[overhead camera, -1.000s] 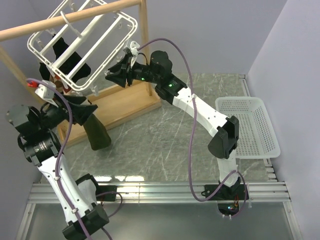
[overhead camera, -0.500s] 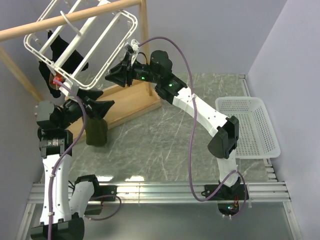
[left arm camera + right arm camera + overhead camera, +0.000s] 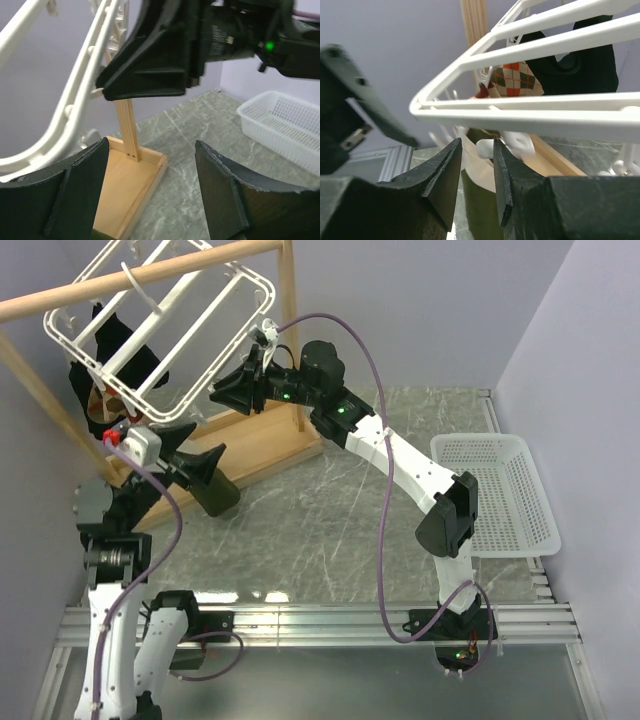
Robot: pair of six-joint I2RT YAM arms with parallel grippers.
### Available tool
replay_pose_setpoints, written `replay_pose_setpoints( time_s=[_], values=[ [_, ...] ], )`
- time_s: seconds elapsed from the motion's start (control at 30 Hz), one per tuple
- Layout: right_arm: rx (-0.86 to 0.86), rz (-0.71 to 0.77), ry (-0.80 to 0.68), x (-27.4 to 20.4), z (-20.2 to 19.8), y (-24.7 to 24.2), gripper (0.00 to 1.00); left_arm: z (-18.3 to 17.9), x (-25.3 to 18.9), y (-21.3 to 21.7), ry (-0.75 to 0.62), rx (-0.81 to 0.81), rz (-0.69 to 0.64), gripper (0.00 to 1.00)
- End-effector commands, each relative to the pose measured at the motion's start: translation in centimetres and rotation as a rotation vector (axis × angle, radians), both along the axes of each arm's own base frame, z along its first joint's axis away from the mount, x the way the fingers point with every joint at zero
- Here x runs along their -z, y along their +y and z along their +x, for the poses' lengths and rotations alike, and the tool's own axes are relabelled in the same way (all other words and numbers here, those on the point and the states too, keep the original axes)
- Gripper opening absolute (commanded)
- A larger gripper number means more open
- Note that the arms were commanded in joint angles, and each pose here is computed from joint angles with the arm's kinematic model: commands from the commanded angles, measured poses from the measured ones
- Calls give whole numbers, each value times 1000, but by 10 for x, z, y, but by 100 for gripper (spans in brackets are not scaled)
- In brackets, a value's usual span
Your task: Clip the underwear to the hanger
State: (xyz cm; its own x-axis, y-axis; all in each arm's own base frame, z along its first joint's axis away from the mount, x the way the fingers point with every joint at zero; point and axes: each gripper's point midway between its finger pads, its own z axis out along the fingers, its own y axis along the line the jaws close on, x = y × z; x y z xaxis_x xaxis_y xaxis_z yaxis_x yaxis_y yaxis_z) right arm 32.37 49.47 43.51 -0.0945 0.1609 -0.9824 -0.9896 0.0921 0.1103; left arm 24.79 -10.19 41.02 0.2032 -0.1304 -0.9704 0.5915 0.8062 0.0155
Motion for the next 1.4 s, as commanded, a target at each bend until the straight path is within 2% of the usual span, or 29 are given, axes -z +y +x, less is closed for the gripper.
replay_pose_setpoints(
  time_s=[0.0, 0.13, 0.3, 0.4, 0.47, 0.6, 0.67, 0.7, 0.73, 0.77, 0.8, 0.83, 0.97, 1.0, 1.1, 1.13, 1.2, 1.27, 1.37],
  values=[
    [-15, 70, -55, -39, -15, -9, 39, -25, 6, -7, -42, 42, 100, 75],
    [-17, 72, -46, -41, -16, -10, 39, -40, 29, -2, -32, 10, 205, 76],
    [-9, 76, -26, -44, -17, -12, 39, -49, 55, 7, 6, -50, 235, 80],
    [10, 69, -9, -44, -16, -14, 42, -39, 66, 13, 22, -80, 259, 80],
    [27, 65, -5, -46, -14, -19, 44, -28, 69, 9, 55, -45, 271, 81],
    [82, 69, 20, -49, -5, -33, 56, -4, 65, -3, 118, 34, 262, 82],
    [106, 77, 41, -54, -1, -40, 60, 4, 69, -27, 161, 111, 278, 82],
    [135, 84, 46, -56, 7, -46, 62, 10, 75, -32, 188, 93, 292, 83],
    [148, 90, 47, -60, 8, -50, 62, -2, 78, -62, 178, 183, 322, 83],
    [161, 96, 46, -63, 10, -54, 64, -2, 87, -76, 198, 208, 341, 84],
    [194, 107, 45, -69, 16, -60, 64, 2, 93, -80, 213, 157, 362, 84],
    [204, 105, 49, -70, 17, -63, 64, -15, 100, -108, 214, 236, 382, 84],
    [249, 120, 72, -78, 21, -76, 65, -17, 116, -128, 262, 181, 374, 86],
    [255, 122, 75, -80, 20, -80, 65, -28, 117, -140, 260, 215, 376, 86],
    [266, 124, 83, -81, 20, -87, 65, -29, 116, -147, 219, 149, 386, 90],
    [275, 118, 83, -80, 21, -88, 65, -21, 115, -142, 198, 71, 382, 91],
    [299, 114, 81, -79, 26, -94, 65, -16, 112, -144, 129, 10, 424, 99],
    [323, 109, 75, -79, 31, -100, 66, -1, 95, -131, 59, -130, 373, 99],
    [358, 108, 64, -81, 38, -109, 66, 8, 81, -112, -23, -251, 418, 99]
  ],
)
